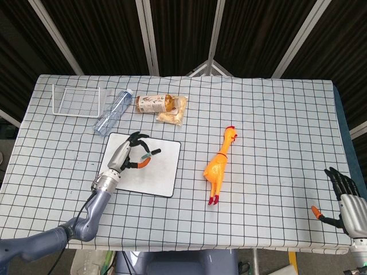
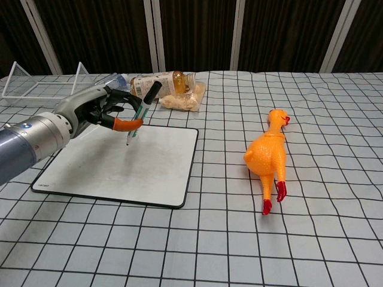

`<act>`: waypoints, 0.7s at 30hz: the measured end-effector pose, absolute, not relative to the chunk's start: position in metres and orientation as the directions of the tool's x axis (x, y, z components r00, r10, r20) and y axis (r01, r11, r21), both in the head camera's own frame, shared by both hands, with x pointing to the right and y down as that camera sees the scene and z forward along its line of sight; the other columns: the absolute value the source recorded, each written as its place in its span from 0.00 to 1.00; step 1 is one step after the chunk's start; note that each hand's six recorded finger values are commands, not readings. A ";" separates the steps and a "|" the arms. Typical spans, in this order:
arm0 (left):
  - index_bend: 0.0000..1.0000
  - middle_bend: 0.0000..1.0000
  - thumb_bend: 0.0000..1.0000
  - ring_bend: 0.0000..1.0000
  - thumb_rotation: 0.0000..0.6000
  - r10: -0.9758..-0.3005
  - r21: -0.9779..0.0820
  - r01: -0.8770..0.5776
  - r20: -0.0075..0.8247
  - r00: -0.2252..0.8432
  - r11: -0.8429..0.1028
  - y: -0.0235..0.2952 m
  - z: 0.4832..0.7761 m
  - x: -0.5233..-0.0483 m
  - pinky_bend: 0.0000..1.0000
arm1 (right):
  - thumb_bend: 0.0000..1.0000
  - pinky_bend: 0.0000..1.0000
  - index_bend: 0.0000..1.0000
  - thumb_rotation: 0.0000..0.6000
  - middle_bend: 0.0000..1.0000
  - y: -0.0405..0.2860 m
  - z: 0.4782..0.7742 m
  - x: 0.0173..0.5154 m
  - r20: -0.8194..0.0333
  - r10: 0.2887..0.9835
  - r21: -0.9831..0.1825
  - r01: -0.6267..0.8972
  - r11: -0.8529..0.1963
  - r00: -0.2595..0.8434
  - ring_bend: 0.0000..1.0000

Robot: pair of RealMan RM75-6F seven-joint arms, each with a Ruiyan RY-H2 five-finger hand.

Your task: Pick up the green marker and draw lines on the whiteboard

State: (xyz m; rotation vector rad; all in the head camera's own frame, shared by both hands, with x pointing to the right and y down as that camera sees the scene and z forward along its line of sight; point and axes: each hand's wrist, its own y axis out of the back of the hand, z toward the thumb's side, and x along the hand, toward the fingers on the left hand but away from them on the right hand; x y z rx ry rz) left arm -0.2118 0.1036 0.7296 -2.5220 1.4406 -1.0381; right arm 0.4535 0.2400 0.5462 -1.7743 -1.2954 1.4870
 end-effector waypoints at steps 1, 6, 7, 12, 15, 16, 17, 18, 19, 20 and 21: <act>0.69 0.18 0.55 0.01 1.00 -0.781 -0.358 -0.744 0.524 0.340 -0.564 0.104 0.731 -0.210 0.05 | 0.27 0.00 0.00 1.00 0.00 0.240 0.546 0.454 -0.476 0.878 -0.830 0.352 -0.433 -0.041 0.00; 0.69 0.18 0.55 0.01 1.00 -0.773 -0.354 -0.734 0.525 0.356 -0.579 0.106 0.736 -0.204 0.05 | 0.27 0.00 0.00 1.00 0.00 0.240 0.546 0.454 -0.476 0.878 -0.830 0.352 -0.433 -0.041 0.00; 0.69 0.18 0.55 0.01 1.00 -0.773 -0.354 -0.734 0.524 0.357 -0.579 0.106 0.737 -0.203 0.05 | 0.27 0.00 0.00 1.00 0.00 0.240 0.546 0.453 -0.476 0.879 -0.830 0.352 -0.433 -0.041 0.00; 0.69 0.18 0.55 0.01 1.00 -0.766 -0.343 -0.732 0.524 0.371 -0.589 0.109 0.738 -0.199 0.05 | 0.27 0.00 0.00 1.00 0.00 0.240 0.546 0.453 -0.476 0.878 -0.830 0.351 -0.434 -0.039 0.00; 0.69 0.19 0.55 0.01 1.00 -0.764 -0.339 -0.729 0.521 0.380 -0.595 0.109 0.739 -0.196 0.05 | 0.27 0.00 0.00 1.00 0.00 0.240 0.546 0.453 -0.477 0.878 -0.830 0.351 -0.435 -0.040 0.00; 0.70 0.19 0.55 0.01 1.00 -0.763 -0.339 -0.728 0.522 0.381 -0.596 0.109 0.739 -0.196 0.05 | 0.27 0.00 0.00 1.00 0.00 0.240 0.546 0.453 -0.477 0.878 -0.830 0.351 -0.435 -0.041 0.00; 0.70 0.19 0.55 0.01 1.00 -0.762 -0.341 -0.726 0.522 0.382 -0.597 0.109 0.740 -0.195 0.05 | 0.27 0.00 0.00 1.00 0.00 0.240 0.546 0.453 -0.477 0.878 -0.830 0.351 -0.434 -0.042 0.00; 0.70 0.19 0.55 0.01 1.00 -0.762 -0.342 -0.724 0.523 0.382 -0.599 0.109 0.741 -0.196 0.05 | 0.27 0.00 0.00 1.00 0.00 0.240 0.546 0.454 -0.477 0.878 -0.830 0.351 -0.434 -0.042 0.00; 0.70 0.19 0.55 0.01 1.00 -0.761 -0.344 -0.722 0.524 0.382 -0.600 0.109 0.741 -0.196 0.05 | 0.27 0.00 0.00 1.00 0.00 0.240 0.546 0.454 -0.477 0.878 -0.830 0.351 -0.434 -0.043 0.00; 0.70 0.19 0.55 0.01 1.00 -0.760 -0.345 -0.721 0.526 0.382 -0.601 0.109 0.742 -0.196 0.05 | 0.27 0.00 0.00 1.00 0.00 0.240 0.546 0.454 -0.478 0.877 -0.829 0.352 -0.434 -0.044 0.00; 0.70 0.19 0.55 0.01 1.00 -0.759 -0.346 -0.720 0.528 0.381 -0.601 0.109 0.743 -0.197 0.05 | 0.27 0.00 0.00 1.00 0.00 0.240 0.547 0.454 -0.478 0.877 -0.828 0.354 -0.434 -0.044 0.00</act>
